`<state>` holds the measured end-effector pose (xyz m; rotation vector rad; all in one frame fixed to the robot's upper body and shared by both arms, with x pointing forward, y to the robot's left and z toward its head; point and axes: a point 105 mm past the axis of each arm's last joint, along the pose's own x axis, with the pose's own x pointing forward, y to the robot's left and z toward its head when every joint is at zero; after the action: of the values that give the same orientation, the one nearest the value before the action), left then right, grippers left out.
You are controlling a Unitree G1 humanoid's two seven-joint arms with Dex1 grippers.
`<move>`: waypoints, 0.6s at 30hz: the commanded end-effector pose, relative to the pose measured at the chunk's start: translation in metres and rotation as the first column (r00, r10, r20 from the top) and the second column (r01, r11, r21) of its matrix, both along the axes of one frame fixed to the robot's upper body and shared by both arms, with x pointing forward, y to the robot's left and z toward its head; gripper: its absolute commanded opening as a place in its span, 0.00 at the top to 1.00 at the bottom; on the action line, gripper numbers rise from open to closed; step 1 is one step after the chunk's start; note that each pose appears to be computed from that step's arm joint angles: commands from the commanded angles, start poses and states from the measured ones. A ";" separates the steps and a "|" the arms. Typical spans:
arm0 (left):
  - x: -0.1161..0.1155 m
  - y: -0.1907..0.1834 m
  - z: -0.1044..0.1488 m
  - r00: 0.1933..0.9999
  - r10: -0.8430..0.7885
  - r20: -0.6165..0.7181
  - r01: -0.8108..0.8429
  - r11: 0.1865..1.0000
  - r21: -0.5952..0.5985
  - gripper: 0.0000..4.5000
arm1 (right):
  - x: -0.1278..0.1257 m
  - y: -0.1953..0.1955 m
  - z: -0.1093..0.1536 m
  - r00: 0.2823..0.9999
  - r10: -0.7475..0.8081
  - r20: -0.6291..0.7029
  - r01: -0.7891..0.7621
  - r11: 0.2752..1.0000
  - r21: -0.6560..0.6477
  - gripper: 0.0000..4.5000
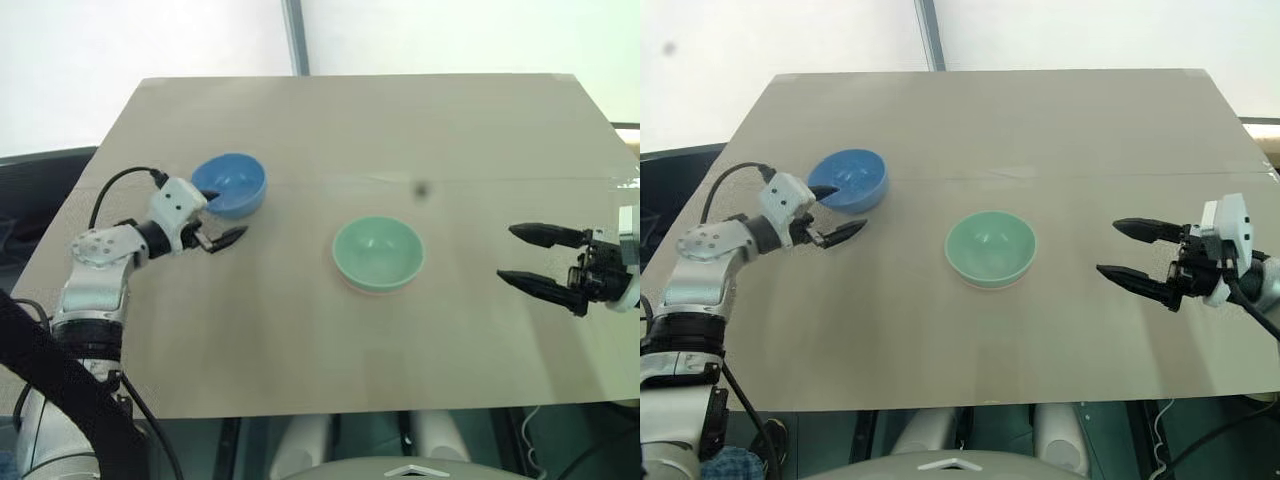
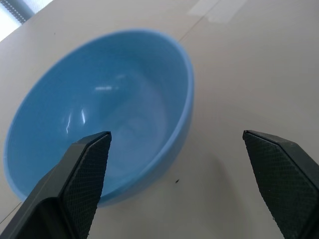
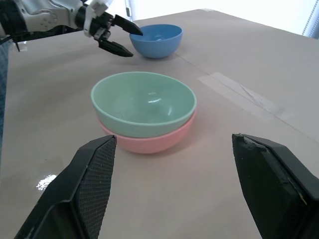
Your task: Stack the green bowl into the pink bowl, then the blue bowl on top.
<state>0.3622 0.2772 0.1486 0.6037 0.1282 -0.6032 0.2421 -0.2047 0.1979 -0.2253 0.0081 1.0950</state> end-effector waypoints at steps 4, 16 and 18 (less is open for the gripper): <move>0.014 0.013 0.004 0.997 0.053 0.057 -0.061 0.986 0.157 0.00 | -0.006 0.005 0.008 0.998 0.028 0.052 -0.027 1.000 -0.015 0.11; 0.023 -0.009 0.011 0.992 -0.061 0.115 0.035 0.977 0.210 0.62 | -0.006 0.003 0.006 0.998 -0.008 0.060 0.009 1.000 -0.020 0.09; 0.024 -0.011 0.013 0.991 -0.069 0.114 0.045 0.977 0.208 0.77 | -0.006 0.003 0.006 0.998 -0.012 0.062 0.013 1.000 -0.018 0.09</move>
<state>0.3845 0.2678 0.1502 0.8275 0.0952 -0.6094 0.2405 -0.2045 0.1950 -0.2366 -0.0008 1.0629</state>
